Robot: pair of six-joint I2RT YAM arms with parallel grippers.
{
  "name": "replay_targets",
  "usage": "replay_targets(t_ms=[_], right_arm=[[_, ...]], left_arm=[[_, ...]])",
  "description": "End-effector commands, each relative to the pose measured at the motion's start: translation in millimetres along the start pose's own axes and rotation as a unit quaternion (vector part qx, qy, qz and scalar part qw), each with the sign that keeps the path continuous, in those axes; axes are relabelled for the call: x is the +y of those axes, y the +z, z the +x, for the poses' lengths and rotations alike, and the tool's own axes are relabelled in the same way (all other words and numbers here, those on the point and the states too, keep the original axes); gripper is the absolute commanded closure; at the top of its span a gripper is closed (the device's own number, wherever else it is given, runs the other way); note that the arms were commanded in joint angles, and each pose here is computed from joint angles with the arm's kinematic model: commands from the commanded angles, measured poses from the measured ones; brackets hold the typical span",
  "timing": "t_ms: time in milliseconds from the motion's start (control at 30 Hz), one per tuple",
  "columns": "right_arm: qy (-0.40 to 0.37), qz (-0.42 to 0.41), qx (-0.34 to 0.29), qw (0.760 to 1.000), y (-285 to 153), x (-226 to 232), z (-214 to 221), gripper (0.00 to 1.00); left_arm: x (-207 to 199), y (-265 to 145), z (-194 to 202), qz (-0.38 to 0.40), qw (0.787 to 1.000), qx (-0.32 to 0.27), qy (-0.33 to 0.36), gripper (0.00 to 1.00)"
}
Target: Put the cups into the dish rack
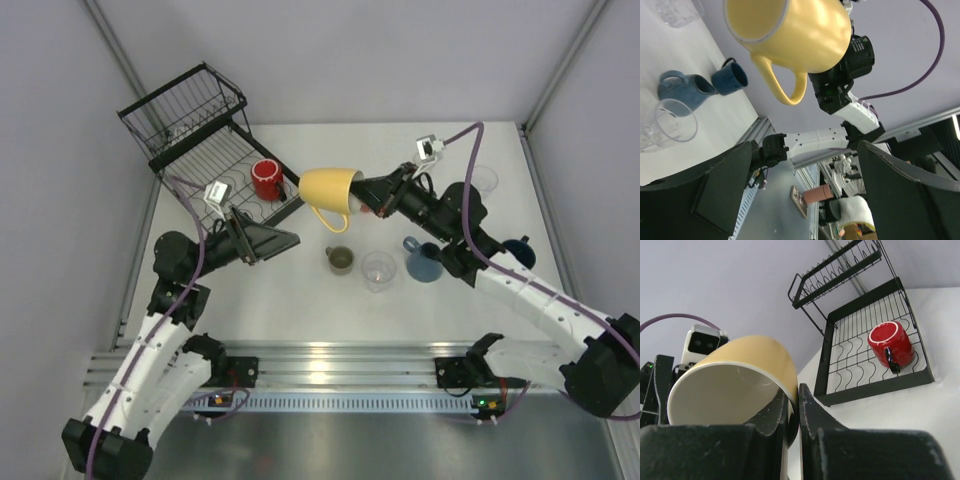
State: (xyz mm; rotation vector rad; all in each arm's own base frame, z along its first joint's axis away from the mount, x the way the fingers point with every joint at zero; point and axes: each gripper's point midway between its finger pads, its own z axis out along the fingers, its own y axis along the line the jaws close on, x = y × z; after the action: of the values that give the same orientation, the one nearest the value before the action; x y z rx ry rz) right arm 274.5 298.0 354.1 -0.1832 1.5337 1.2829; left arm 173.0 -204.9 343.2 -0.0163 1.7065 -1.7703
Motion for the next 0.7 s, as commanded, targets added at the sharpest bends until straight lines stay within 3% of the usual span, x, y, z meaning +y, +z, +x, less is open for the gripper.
replay_targets(t_ms=[0,133,233,500,667], right_arm=[[-0.021,-0.071,-0.091,0.993,-16,51,-53,1.0],[-0.007,-0.07,-0.107,0.992,-22,54,-60,1.0],[0.015,-0.097,-0.099,0.99,-19,60,-55,1.0],[0.053,-0.171,-0.106,0.978,-16,78,-52,1.0],[0.073,-0.204,-0.097,0.971,-16,83,-36,1.0]], left_arm=[[-23,12,3,0.059,0.998,-0.013,0.029,0.08],[-39,26,8,0.109,0.992,-0.027,0.058,0.08],[-54,39,22,0.153,0.985,-0.003,0.079,0.1],[-40,50,23,0.14,0.983,-0.009,0.118,0.13],[-46,45,15,0.153,0.978,-0.045,0.135,0.13]])
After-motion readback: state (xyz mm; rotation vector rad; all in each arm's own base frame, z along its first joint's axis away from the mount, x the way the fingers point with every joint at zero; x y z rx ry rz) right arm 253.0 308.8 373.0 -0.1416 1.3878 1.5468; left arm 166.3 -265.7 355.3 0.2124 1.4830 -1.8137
